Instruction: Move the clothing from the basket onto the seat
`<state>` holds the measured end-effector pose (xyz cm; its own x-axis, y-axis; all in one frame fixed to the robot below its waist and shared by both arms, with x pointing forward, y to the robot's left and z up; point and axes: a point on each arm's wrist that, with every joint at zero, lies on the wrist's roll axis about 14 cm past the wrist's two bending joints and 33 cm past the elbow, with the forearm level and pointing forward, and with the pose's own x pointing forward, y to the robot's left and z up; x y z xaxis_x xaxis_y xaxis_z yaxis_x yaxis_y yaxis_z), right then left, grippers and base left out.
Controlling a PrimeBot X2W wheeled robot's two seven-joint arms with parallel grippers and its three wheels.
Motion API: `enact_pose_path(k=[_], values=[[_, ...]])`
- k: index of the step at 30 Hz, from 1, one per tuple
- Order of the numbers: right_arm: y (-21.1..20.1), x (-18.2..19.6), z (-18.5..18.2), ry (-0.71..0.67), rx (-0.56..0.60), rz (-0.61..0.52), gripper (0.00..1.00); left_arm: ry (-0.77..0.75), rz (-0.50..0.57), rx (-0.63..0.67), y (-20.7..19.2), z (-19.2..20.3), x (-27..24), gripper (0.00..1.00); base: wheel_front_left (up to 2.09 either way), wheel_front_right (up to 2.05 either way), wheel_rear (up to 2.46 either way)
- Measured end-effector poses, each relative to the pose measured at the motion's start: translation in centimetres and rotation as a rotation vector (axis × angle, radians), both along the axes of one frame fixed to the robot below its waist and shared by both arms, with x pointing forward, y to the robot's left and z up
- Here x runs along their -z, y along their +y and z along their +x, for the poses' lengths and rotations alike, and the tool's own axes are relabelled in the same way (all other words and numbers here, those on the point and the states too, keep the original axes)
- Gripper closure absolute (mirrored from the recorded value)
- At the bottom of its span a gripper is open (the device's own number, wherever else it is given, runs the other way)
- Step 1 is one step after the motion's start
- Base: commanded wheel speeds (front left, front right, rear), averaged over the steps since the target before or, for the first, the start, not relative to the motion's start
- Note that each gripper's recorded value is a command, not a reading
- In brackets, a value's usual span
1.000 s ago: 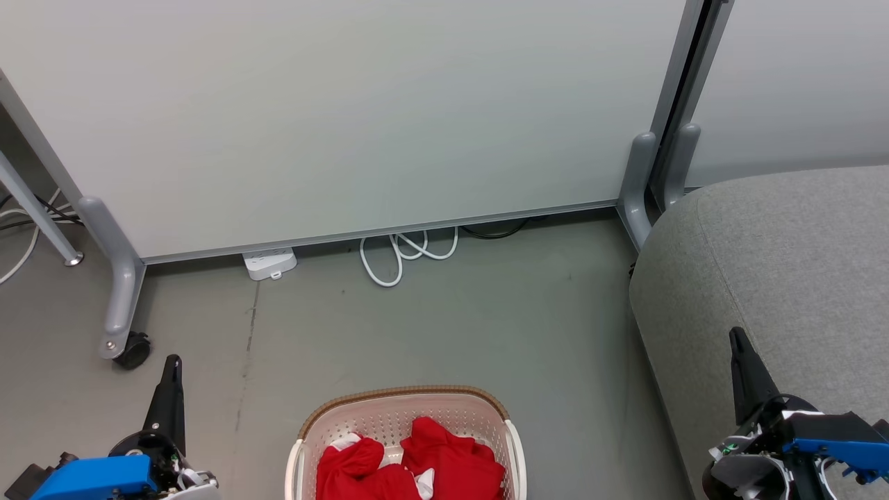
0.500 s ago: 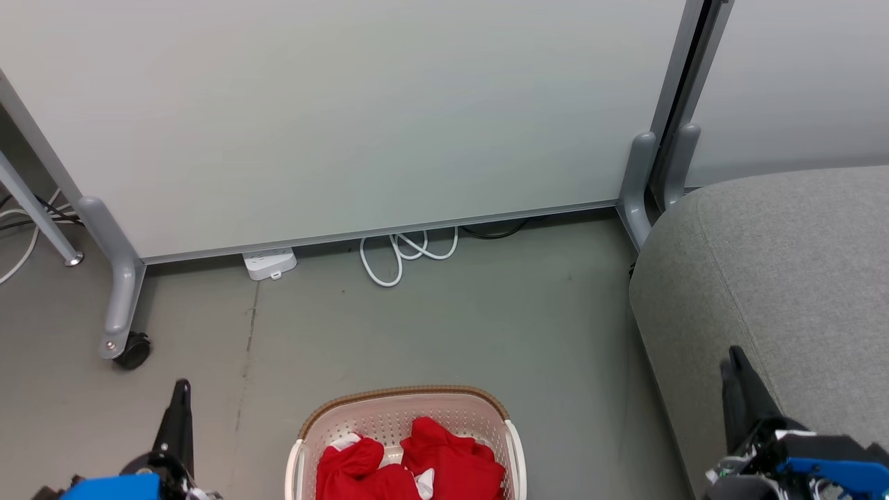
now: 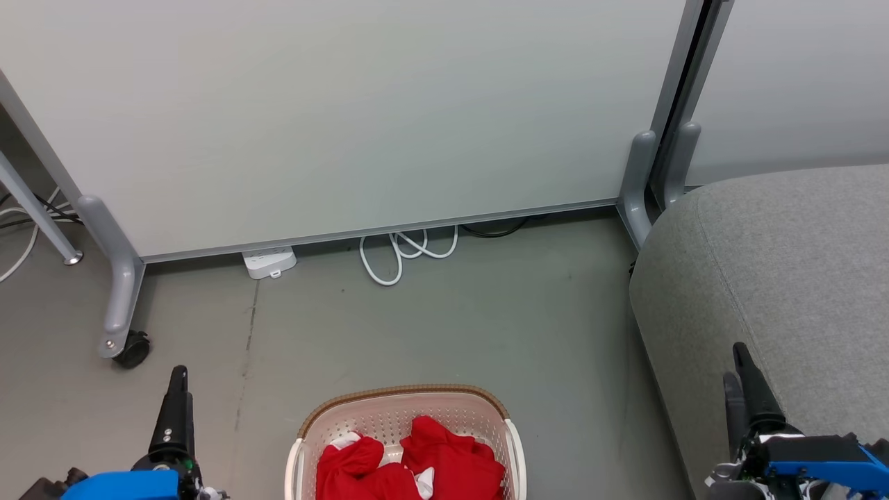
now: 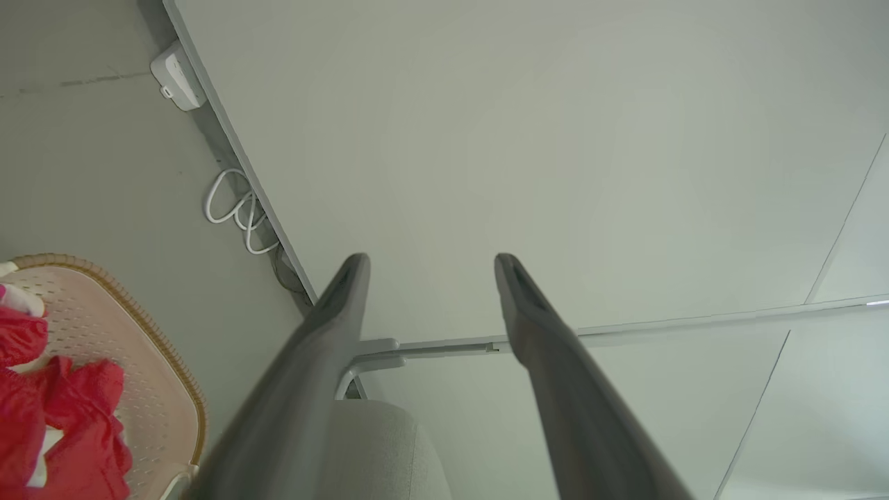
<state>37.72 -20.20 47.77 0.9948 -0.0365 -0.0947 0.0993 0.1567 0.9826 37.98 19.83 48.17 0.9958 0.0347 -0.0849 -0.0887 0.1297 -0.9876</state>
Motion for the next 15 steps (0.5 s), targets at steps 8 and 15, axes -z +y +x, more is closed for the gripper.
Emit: enact_pose_path(k=[8, 15], values=[[1.1, -0.8, 0.4, -0.018, -0.042, -0.191, 0.00, -0.021, 0.200, 0.029, -0.8, 0.7, -1.3, 0.00, 0.00, 0.00, 0.00], [2.1, -1.0, 0.5, -0.027, -0.080, -0.349, 0.00, -0.011, 0.367, 0.062, -1.8, 0.7, -1.3, 0.00, 0.00, 0.00, 0.00]])
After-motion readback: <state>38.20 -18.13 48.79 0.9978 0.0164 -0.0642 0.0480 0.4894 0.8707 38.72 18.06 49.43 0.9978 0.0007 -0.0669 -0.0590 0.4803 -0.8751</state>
